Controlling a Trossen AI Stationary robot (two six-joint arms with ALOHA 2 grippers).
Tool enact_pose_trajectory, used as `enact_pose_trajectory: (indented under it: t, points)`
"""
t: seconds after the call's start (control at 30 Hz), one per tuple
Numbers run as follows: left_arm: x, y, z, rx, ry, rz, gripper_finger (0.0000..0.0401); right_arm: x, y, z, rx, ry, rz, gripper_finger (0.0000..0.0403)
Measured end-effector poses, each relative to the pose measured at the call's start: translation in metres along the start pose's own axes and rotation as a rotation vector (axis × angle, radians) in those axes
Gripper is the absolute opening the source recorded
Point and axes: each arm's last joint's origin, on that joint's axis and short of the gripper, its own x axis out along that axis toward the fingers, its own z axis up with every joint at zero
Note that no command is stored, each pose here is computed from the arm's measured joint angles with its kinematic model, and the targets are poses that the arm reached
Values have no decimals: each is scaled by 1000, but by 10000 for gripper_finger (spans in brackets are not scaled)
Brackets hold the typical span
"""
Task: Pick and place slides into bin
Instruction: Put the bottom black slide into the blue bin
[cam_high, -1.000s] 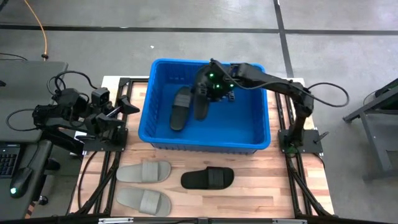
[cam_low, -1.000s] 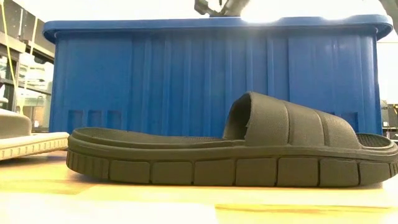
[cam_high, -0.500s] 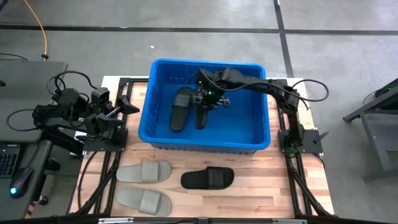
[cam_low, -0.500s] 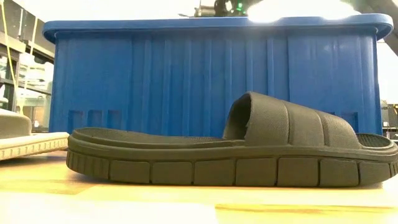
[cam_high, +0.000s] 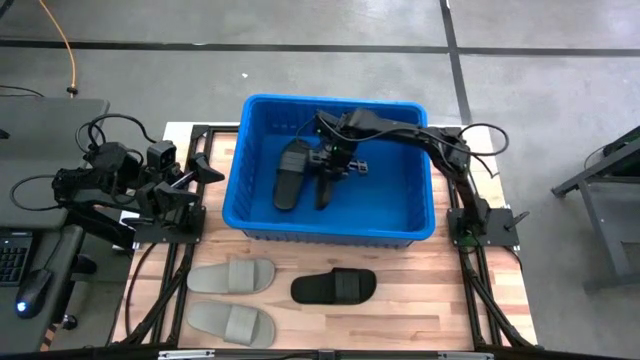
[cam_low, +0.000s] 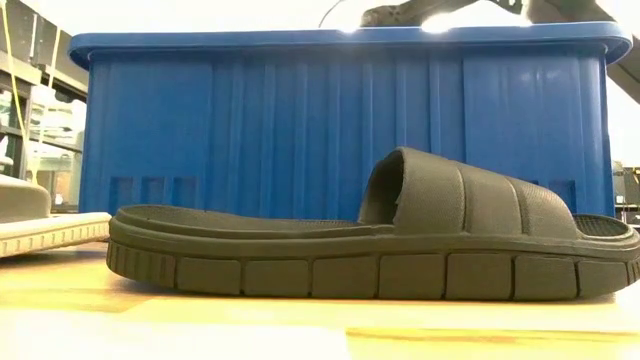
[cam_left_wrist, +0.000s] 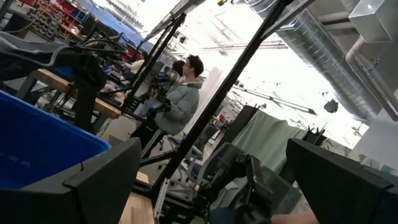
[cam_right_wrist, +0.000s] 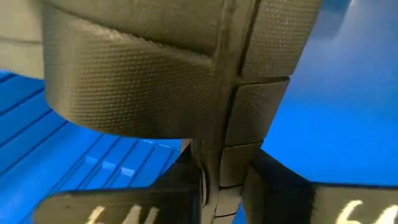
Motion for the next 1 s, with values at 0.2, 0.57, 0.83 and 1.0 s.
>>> enact_pose_trajectory:
  t: [0.2,0.57,0.83,1.0]
  points:
    - [0,0,0,0,0,0,392,2,4,5,22,57,65,36]
    - [0,0,0,1,0,0,392,0,2,22,72,69,111,36]
    - [0,0,0,0,3,-3,392,27,-1,31,89,134,64,36]
    - [0,0,0,0,3,-3,392,36,-1,32,79,145,48,36]
